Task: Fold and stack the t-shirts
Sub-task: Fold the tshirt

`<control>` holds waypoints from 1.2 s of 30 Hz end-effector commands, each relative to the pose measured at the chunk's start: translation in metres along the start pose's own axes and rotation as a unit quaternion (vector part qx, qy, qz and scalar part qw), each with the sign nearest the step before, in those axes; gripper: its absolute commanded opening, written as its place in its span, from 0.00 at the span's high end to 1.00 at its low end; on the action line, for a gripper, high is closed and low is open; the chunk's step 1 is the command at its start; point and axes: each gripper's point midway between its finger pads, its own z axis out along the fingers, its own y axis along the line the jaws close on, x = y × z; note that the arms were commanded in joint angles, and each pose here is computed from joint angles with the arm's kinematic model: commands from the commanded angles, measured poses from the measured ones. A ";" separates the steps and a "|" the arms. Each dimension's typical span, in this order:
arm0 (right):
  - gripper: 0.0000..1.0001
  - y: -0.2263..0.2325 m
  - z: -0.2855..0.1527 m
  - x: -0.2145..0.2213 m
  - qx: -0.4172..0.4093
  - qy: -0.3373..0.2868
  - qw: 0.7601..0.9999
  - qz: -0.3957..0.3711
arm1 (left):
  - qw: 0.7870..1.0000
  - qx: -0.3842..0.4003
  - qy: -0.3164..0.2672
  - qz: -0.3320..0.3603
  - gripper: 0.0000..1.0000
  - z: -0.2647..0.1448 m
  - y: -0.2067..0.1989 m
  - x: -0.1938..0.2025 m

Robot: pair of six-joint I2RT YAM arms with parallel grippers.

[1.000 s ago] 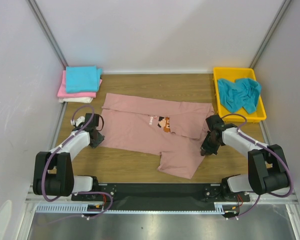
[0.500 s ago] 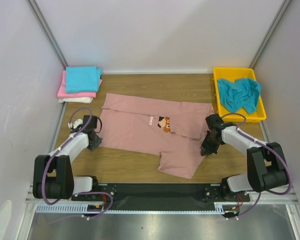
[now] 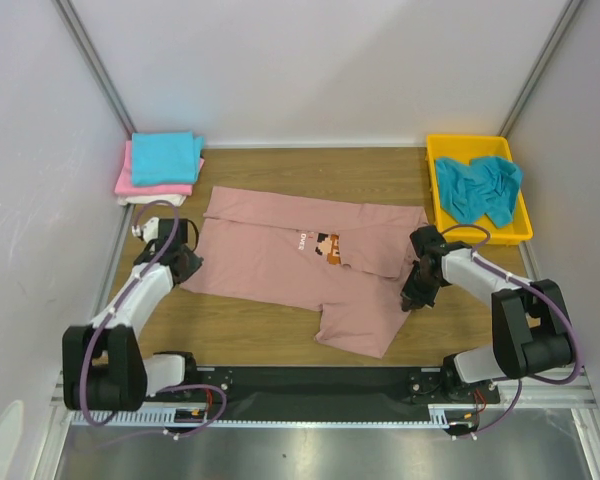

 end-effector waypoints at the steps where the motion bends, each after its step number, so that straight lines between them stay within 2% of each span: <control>1: 1.00 -0.018 0.010 -0.007 0.045 -0.018 0.999 -0.009 | 1.000 -0.009 0.021 -0.016 0.76 0.017 0.004 0.014; 7: 1.00 -0.020 0.007 -0.007 0.047 -0.020 0.999 -0.007 | 0.998 -0.048 0.024 -0.032 0.78 0.030 0.027 0.025; 16: 1.00 -0.021 0.010 -0.008 0.052 -0.016 0.998 -0.015 | 0.990 -0.130 0.030 -0.042 0.78 0.026 0.066 0.040; 21: 1.00 -0.022 0.008 -0.009 0.054 -0.017 0.998 -0.018 | 0.995 -0.087 0.027 -0.040 0.78 0.016 0.045 0.025; 25: 1.00 -0.023 0.008 -0.009 0.054 -0.018 0.998 -0.016 | 0.998 -0.019 -0.027 -0.047 0.78 -0.008 0.014 -0.018; 28: 1.00 -0.022 0.009 -0.009 0.051 -0.017 0.998 -0.016 | 0.998 0.019 -0.038 -0.047 0.78 -0.011 -0.003 -0.028; 36: 1.00 -0.021 0.010 -0.010 0.051 -0.018 0.998 -0.014 | 0.998 0.016 0.008 -0.056 0.80 0.021 -0.001 0.006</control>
